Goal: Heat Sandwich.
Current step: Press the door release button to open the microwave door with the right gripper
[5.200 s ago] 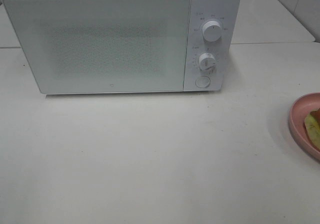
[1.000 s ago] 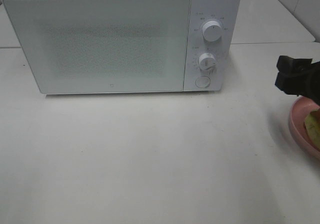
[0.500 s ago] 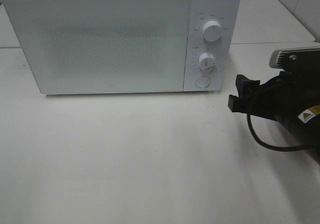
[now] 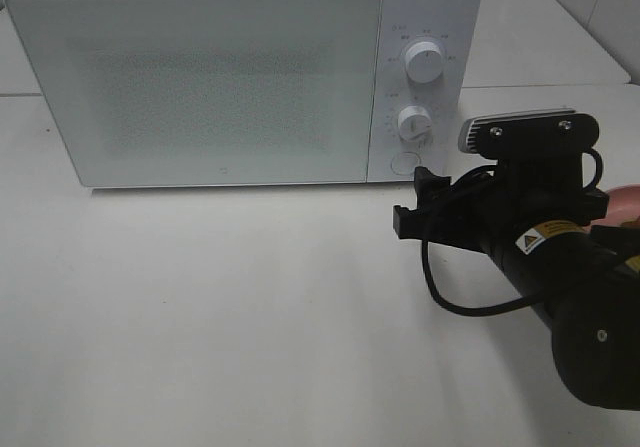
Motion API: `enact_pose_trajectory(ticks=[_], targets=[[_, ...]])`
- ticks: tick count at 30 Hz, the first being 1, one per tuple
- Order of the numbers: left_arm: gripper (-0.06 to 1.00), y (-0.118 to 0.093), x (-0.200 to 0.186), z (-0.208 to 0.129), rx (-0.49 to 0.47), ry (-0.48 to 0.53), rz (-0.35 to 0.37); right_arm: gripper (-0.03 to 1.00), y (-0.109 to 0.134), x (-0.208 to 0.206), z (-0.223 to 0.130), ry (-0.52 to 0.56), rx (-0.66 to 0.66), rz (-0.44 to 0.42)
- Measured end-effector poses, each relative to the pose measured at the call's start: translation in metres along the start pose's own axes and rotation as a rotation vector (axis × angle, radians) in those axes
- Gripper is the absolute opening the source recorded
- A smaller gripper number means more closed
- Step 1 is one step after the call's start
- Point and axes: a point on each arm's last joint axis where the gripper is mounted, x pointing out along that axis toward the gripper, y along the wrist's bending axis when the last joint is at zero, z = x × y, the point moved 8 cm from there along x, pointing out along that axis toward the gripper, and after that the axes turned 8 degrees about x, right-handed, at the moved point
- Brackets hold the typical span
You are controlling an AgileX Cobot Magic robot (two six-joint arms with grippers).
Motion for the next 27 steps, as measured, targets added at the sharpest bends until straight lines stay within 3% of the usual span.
enact_pose_trajectory(ticks=[8,12,20,22,23,26,27], targets=[[0.99,0.0000,0.0000,0.0000,0.000,0.000,0.000,0.76,0.0025,-0.0001,-0.0033,0.011,0.004,0.003],[0.99,0.0000,0.0000,0.0000,0.000,0.000,0.000,0.76,0.0025,-0.0002,-0.0069,0.032,0.074,0.002],[0.99,0.0000,0.0000,0.0000,0.000,0.000,0.000,0.76,0.0019,-0.0003,-0.0090,0.044,0.385,-0.009],[0.99,0.0000,0.0000,0.0000,0.000,0.000,0.000,0.76,0.0018,-0.0003,-0.0090,0.043,0.516,-0.013],[0.99,0.0000,0.0000,0.0000,0.000,0.000,0.000,0.76,0.0018,-0.0003,-0.0090,0.043,0.516,-0.013],[0.99,0.0000,0.0000,0.0000,0.000,0.000,0.000,0.76,0.0018,-0.0003,-0.0094,0.044,0.717,-0.018],[0.99,0.0000,0.0000,0.0000,0.000,0.000,0.000,0.76,0.0018,-0.0003,-0.0094,0.044,0.717,-0.018]])
